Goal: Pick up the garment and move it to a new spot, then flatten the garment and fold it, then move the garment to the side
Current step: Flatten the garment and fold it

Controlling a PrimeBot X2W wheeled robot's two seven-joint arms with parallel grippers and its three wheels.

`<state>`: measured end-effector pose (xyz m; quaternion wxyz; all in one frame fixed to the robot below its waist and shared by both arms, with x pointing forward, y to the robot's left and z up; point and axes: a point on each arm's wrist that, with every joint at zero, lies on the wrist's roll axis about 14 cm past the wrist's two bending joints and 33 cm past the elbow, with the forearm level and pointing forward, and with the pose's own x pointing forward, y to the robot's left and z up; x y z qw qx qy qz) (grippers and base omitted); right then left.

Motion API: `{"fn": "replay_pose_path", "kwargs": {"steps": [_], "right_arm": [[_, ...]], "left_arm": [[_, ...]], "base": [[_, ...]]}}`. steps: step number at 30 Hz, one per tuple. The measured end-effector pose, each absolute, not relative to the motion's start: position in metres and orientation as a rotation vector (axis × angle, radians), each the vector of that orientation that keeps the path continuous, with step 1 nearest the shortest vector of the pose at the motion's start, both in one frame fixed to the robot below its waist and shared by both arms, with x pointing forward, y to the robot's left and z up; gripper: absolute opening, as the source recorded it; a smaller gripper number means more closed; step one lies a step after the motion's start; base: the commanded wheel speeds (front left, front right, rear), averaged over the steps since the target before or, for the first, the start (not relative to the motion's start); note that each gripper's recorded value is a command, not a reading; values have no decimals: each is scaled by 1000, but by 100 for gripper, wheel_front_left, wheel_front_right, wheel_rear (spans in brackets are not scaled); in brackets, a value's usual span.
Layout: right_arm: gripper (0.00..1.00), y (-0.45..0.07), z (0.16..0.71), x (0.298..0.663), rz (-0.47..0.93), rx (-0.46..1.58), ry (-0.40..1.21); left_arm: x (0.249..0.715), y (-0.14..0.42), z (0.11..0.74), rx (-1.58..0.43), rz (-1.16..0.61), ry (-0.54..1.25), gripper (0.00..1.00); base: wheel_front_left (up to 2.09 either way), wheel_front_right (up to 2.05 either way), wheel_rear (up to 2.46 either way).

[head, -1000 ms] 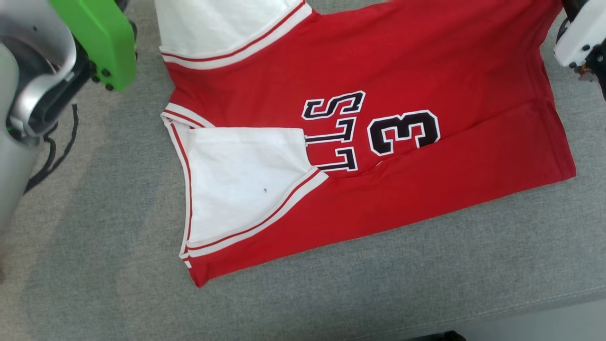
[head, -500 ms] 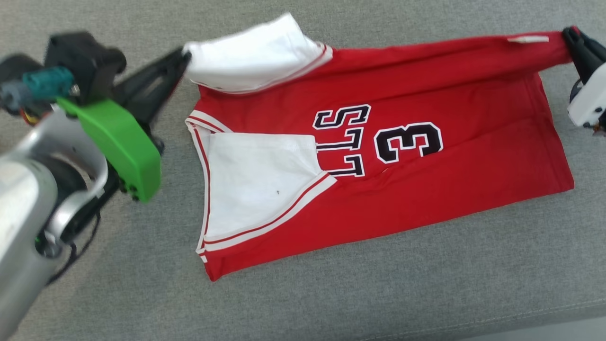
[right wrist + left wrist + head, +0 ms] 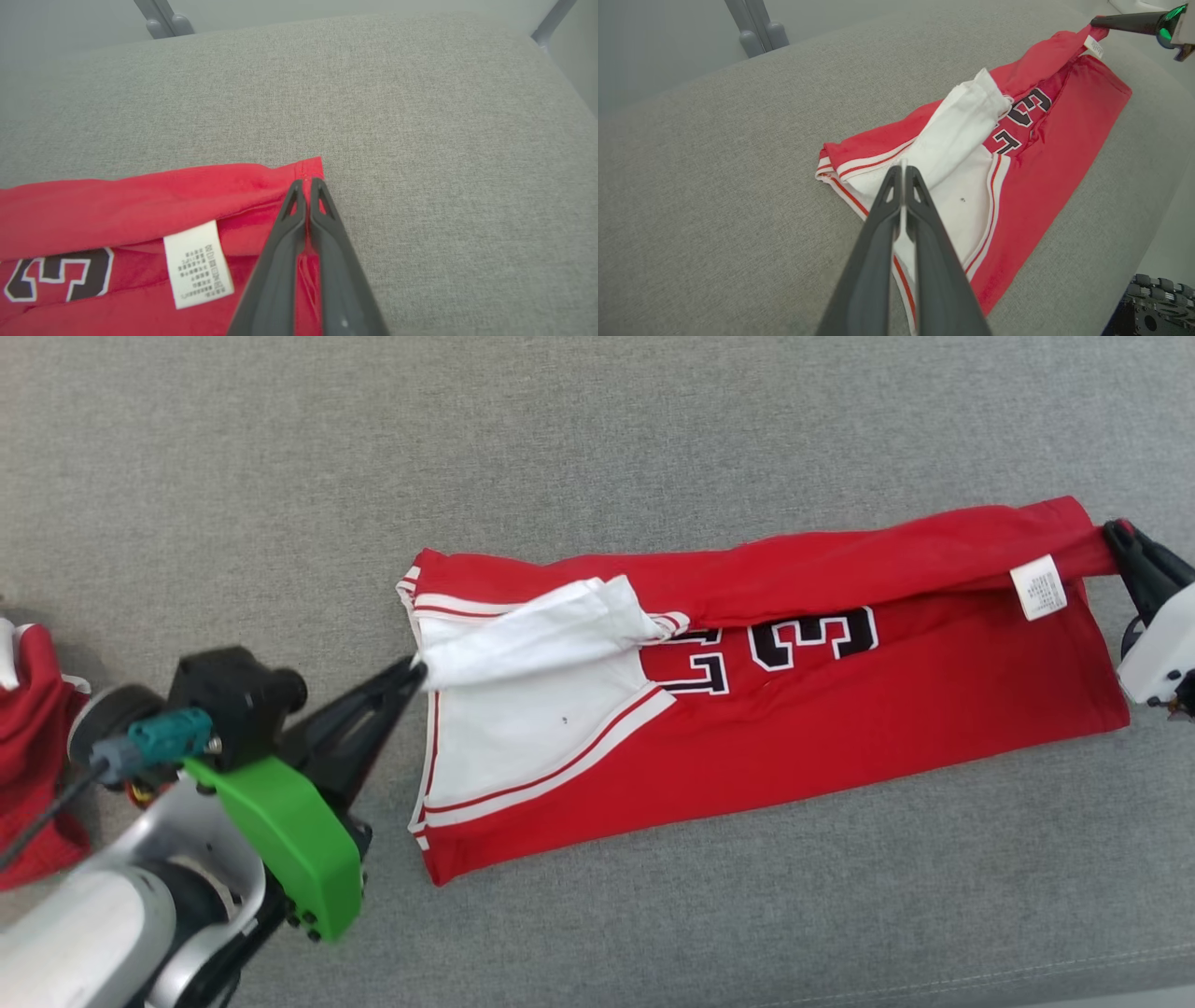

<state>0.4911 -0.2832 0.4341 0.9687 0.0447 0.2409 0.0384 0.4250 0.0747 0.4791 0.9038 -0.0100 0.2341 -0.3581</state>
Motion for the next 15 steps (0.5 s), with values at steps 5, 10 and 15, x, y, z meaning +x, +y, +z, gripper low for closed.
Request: {"fn": "replay_pose_path", "kwargs": {"steps": [5,10,15], "right_arm": [[0,-284,419,481,67,101,528],[16,-284,402,474,56,116,570],[100,-280,397,472,51,133,561]], "left_arm": [[404,79,460,-54,-714,555,0],[389,77,440,-99,-702,618,0],[380,72,424,-118,-694,665,100]], "base": [[0,0,0],[0,0,0],[0,0,0]]}}
